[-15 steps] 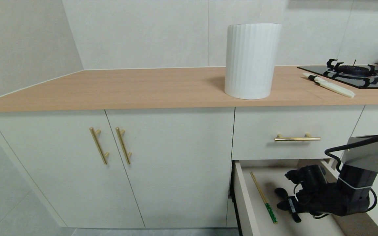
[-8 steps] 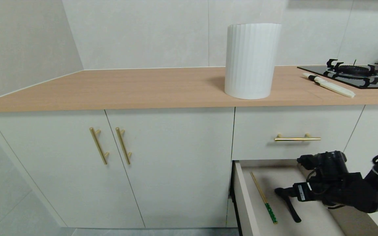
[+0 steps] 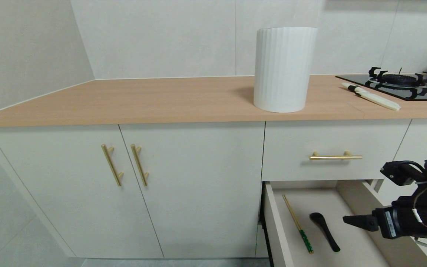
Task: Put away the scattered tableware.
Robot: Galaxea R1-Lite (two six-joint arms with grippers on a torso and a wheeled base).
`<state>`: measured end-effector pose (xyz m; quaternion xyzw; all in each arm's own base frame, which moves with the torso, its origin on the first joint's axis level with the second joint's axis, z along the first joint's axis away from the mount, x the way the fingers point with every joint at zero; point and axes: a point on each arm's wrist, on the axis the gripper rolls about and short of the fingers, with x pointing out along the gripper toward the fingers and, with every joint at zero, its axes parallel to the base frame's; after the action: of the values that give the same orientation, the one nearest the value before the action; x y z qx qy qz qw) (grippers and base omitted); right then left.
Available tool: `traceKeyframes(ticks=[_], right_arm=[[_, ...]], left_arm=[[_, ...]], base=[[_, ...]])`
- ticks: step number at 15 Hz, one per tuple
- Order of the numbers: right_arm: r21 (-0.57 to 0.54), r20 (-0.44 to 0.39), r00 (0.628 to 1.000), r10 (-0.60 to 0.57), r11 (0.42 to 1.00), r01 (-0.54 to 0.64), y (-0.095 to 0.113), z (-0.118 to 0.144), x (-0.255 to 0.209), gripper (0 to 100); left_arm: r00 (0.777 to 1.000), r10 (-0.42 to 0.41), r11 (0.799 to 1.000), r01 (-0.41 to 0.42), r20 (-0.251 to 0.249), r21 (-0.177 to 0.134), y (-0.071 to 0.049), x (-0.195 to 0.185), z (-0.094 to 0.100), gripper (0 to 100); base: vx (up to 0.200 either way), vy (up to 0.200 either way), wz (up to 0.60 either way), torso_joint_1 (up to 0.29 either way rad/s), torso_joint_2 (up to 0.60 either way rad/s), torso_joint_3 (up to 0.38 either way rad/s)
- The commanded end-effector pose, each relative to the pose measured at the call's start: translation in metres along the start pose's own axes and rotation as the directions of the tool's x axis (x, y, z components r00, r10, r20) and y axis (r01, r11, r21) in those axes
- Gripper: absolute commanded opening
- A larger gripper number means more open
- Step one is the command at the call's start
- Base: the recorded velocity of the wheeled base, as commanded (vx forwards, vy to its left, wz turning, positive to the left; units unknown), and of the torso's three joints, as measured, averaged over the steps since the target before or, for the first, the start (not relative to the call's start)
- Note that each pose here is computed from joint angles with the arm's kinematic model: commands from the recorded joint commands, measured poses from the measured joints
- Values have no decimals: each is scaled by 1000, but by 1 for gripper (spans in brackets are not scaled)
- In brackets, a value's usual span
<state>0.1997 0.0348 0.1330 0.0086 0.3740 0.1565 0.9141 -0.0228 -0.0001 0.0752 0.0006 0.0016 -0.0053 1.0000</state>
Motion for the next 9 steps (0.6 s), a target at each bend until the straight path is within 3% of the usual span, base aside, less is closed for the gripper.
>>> traceKeyframes(ticks=[1, 2, 9], right_arm=[[-75, 96, 995, 33, 997, -26, 11, -2, -37, 100], [-98, 84, 996, 42, 995, -34, 14, -4, -38, 100], [-169, -40, 993, 115, 978, -120, 31, -18, -39, 100]], left_arm=[[1000, 0, 1000, 0, 0, -3, 0, 0, 0, 100], [1000, 0, 1000, 0, 0, -3, 0, 0, 0, 100], [1000, 0, 1000, 0, 0, -3, 0, 0, 0, 100]], base=[[0, 0, 0, 0, 0, 0], [0, 0, 0, 0, 0, 0], [-200, 0, 0, 3, 2, 3]])
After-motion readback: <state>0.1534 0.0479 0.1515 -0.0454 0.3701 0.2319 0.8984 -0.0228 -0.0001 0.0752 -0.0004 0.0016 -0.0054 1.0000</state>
